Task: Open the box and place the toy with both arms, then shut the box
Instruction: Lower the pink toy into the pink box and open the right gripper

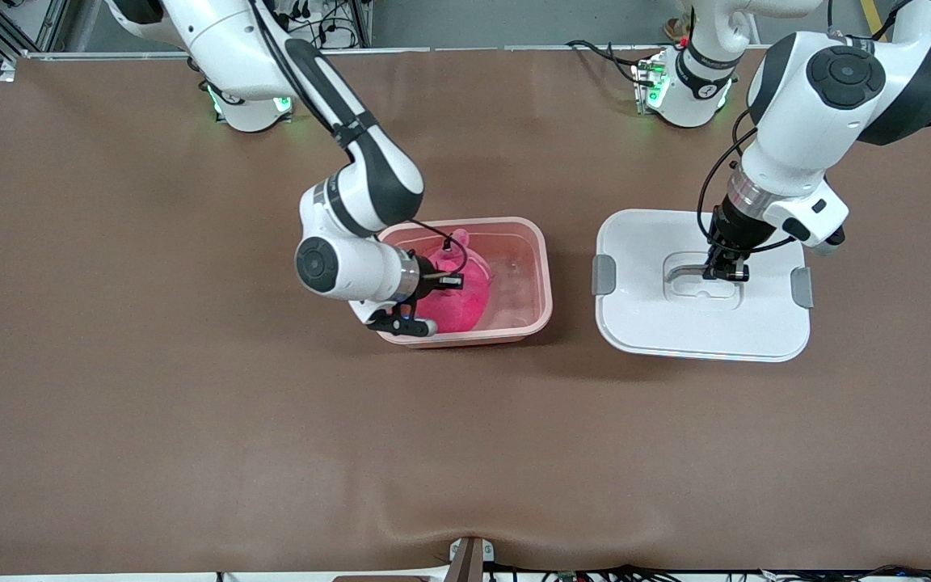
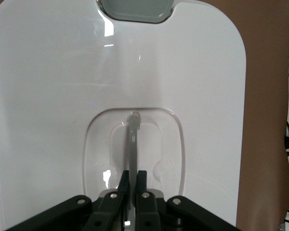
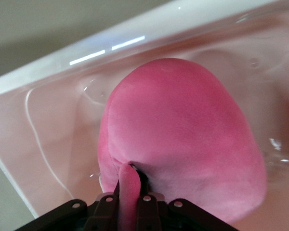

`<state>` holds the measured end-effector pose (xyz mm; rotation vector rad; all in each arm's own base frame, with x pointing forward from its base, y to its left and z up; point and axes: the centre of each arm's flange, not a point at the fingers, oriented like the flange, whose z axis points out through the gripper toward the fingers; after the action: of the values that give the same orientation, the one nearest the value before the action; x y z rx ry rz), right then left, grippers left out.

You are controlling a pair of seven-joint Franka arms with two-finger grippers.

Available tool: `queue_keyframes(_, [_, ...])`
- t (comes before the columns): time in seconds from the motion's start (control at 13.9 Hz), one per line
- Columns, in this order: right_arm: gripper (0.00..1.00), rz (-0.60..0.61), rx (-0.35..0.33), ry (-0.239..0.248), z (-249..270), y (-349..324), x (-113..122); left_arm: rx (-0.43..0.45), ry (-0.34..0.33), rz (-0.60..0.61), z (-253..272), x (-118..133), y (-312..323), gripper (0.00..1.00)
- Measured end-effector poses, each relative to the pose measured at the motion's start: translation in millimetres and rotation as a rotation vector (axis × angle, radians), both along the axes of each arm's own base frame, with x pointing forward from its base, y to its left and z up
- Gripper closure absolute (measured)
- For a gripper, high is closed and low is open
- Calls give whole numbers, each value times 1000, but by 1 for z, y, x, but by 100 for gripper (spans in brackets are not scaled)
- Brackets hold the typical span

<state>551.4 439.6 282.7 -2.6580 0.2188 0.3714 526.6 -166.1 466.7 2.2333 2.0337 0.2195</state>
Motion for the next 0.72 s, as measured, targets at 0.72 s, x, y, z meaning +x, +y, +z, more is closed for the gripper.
queue_keyframes(0.72, [89, 13, 8, -172, -42, 72, -37, 1, 2, 0, -1, 0, 0, 93])
